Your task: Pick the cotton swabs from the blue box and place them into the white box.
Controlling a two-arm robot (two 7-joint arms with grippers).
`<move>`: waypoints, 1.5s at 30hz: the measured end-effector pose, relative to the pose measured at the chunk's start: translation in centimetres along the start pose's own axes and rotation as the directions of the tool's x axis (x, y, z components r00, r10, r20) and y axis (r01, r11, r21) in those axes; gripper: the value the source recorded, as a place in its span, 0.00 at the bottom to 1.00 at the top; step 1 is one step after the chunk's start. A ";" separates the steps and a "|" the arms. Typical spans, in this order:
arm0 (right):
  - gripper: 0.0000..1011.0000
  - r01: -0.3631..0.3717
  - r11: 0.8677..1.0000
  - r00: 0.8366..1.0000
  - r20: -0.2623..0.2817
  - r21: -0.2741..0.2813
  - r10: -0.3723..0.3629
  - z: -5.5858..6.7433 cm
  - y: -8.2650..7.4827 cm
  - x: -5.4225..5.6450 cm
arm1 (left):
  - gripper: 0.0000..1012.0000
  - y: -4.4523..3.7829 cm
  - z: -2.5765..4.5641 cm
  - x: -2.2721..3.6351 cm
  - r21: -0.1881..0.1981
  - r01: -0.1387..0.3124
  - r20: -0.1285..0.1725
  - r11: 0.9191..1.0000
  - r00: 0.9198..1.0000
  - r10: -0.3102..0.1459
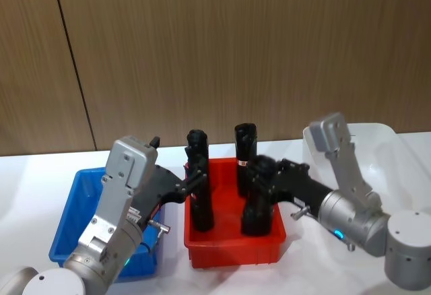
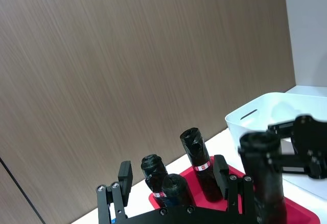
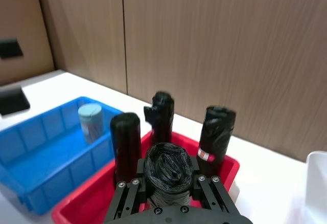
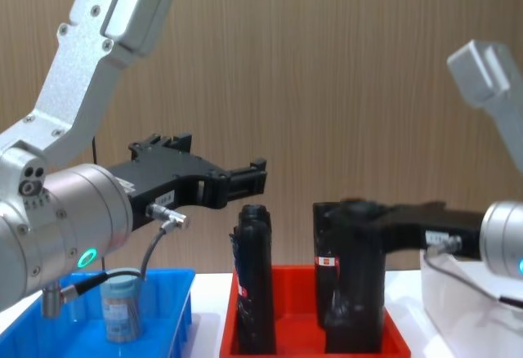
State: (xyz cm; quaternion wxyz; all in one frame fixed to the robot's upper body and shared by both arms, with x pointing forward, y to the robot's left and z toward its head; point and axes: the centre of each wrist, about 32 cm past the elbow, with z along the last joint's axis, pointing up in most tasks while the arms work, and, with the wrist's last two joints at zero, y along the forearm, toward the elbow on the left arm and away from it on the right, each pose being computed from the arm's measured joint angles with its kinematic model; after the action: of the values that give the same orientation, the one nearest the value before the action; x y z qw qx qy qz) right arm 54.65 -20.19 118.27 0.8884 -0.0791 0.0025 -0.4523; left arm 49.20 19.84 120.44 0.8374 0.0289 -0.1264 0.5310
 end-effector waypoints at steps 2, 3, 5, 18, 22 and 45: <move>0.44 0.012 1.000 1.000 0.000 0.019 -0.012 0.6 -0.2 0.1 | 0.99 0.00 0.00 0.00 0.000 0.000 0.000 1.000 1.000 0.000; 0.43 0.022 0.999 1.000 0.001 0.031 -0.022 1.0 -0.3 0.2 | 0.99 0.00 0.00 0.00 0.000 0.000 0.000 1.000 1.000 0.000; 0.43 0.038 0.998 0.999 0.000 0.047 -0.038 1.5 -0.5 0.4 | 0.99 0.00 0.00 0.00 0.000 0.000 0.000 1.000 1.000 0.000; 0.36 0.186 0.974 0.982 0.004 0.129 -0.188 4.4 -2.1 3.5 | 0.99 0.00 0.00 0.00 0.000 0.000 0.000 1.000 1.000 0.000; 0.35 0.236 0.961 0.971 0.004 0.147 -0.239 5.0 -2.7 4.7 | 0.99 0.00 0.00 0.00 0.000 0.000 0.000 1.000 1.000 0.000; 0.35 0.460 0.878 0.879 0.068 0.132 -0.471 4.7 -5.2 11.6 | 0.99 0.00 0.00 0.00 0.000 0.000 0.000 1.000 1.000 0.000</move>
State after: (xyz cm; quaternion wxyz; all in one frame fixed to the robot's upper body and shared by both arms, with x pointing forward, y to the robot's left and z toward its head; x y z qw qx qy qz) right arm 57.70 -31.81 124.40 0.7554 -0.0496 -0.0855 -0.6478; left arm 49.20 19.84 120.44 0.8373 0.0289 -0.1265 0.5311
